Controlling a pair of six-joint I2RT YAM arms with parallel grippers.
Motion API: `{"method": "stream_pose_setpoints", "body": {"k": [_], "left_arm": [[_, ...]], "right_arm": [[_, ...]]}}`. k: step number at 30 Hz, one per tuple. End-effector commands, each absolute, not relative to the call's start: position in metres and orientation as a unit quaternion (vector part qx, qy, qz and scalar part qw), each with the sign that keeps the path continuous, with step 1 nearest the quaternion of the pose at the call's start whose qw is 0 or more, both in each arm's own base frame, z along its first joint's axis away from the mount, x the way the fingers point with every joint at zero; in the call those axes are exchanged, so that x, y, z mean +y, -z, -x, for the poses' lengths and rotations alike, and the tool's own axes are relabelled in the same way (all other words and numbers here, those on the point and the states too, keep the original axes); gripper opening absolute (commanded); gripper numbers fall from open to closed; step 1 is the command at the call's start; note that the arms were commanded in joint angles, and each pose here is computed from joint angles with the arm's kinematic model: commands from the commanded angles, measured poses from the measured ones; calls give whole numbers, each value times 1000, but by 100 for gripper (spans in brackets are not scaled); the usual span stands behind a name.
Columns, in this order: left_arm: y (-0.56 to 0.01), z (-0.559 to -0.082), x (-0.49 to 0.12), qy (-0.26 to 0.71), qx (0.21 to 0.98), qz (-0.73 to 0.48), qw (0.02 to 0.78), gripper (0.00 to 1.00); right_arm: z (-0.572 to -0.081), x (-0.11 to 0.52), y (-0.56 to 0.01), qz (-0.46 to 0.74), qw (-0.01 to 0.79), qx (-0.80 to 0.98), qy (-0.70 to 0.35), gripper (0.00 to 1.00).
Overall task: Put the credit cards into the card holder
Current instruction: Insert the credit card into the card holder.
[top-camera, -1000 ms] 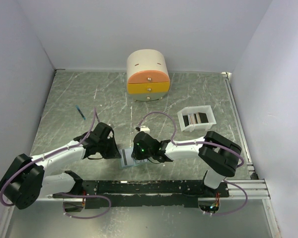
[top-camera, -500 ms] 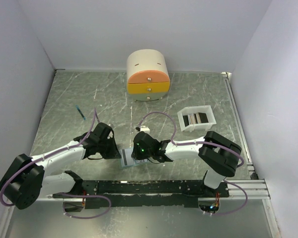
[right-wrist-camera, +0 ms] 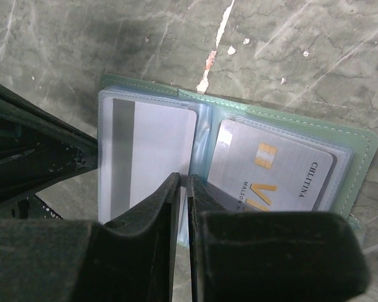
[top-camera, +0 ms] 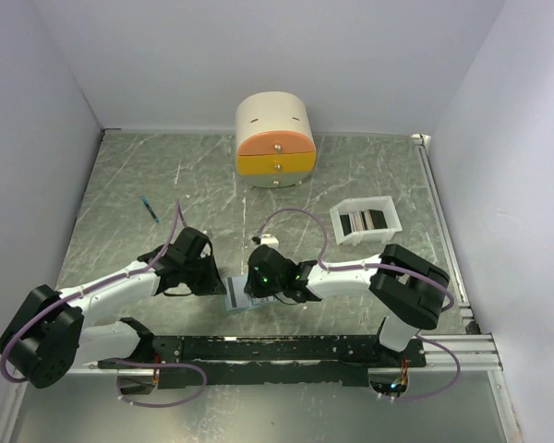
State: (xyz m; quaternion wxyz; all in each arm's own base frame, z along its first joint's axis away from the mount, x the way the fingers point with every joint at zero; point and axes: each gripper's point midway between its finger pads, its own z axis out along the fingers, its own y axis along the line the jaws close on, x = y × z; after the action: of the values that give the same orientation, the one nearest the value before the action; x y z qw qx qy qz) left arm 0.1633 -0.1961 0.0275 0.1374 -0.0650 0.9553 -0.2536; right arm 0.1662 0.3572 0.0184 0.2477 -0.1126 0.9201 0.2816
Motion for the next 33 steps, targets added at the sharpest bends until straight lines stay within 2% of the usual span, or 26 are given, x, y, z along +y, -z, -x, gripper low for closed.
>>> {"method": "stream_pose_setpoints", "body": {"k": [1,12,23,33], "left_arm": [[-53,-176,-213,295,941,52,157,17],[-63,-181,-224,316,934,40,159,18],[-81,-188,-251,373,914,13,161,19],[-72,-181,-277,397,907,-18,136,19]], "right_arm": [[-164,349,-17,124,250,925,-258,11],[-178,345,-49,135,293,916,-238,24],[-205,294,-113,108,397,894,-178,32],[-234,240,-163,97,472,867,-132,38]]}}
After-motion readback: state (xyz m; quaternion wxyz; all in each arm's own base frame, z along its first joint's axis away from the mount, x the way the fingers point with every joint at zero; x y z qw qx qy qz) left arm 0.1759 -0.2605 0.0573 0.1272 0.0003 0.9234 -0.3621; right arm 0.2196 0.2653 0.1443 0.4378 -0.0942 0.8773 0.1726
